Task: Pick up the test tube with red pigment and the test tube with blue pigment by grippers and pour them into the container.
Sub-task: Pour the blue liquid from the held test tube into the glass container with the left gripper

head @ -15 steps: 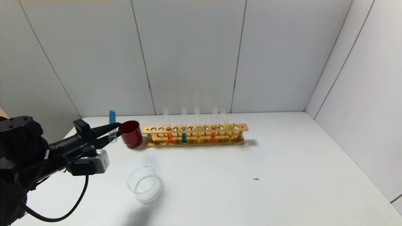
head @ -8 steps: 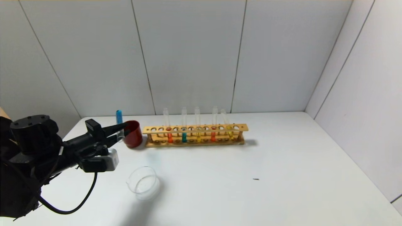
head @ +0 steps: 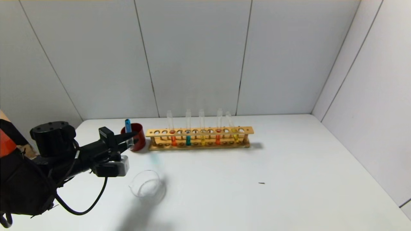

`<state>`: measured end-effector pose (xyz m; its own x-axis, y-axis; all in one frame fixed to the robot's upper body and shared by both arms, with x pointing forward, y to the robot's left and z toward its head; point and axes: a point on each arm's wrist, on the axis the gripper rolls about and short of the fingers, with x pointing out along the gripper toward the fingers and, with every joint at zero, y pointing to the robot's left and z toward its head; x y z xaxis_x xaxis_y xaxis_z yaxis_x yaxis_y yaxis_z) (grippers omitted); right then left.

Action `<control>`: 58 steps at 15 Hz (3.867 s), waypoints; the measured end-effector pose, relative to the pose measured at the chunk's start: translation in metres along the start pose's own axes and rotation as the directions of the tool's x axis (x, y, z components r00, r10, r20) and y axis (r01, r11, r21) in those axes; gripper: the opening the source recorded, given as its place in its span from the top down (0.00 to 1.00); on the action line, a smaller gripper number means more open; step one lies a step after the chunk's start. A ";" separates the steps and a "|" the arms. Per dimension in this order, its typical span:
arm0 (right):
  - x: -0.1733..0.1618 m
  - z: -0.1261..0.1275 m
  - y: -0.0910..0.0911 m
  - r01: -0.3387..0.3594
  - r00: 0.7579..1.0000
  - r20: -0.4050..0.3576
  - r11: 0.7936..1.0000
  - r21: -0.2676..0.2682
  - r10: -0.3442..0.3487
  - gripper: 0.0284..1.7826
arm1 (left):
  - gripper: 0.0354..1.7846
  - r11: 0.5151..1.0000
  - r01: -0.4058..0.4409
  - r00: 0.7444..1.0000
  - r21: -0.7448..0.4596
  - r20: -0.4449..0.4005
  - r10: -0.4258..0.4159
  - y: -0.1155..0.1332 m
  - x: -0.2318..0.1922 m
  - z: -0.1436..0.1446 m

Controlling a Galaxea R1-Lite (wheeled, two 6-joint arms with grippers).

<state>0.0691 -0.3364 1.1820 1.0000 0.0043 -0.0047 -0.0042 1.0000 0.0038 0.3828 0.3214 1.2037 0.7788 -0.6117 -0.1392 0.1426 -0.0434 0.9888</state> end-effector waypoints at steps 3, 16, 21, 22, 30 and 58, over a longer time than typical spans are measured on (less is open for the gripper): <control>0.000 0.000 0.000 0.000 1.000 0.000 1.000 0.000 0.000 0.02 | 0.84 1.000 0.011 1.000 -0.005 0.012 -0.011 -0.006 0.012 -0.002; 0.000 0.000 0.000 0.000 1.000 0.000 1.000 0.000 0.000 0.02 | 0.84 0.994 0.042 0.999 0.099 0.015 -0.044 -0.017 0.021 0.000; 0.000 0.000 0.000 0.000 1.000 0.000 1.000 0.000 0.000 0.02 | 0.84 0.987 0.058 0.998 0.150 0.021 -0.061 -0.020 0.020 0.005; 0.000 0.000 0.000 0.000 1.000 0.000 1.000 0.000 0.000 0.02 | 0.84 0.986 0.057 0.998 0.159 0.020 -0.061 -0.020 0.020 0.005; 0.000 0.000 0.000 0.000 1.000 0.000 1.000 0.000 0.000 0.02 | 0.84 0.969 0.062 0.998 0.240 -0.009 -0.062 -0.020 0.022 0.004; 0.000 0.000 0.000 0.000 1.000 0.000 1.000 0.000 0.000 0.02 | 0.84 0.934 0.010 1.000 0.358 -0.006 -0.008 -0.010 0.015 0.009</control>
<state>0.0691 -0.3364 1.1820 1.0000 0.0038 -0.0047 -0.0038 1.0000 0.0038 0.3874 0.3060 1.1926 0.7816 -0.6062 -0.1472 -0.0779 -0.3289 0.9411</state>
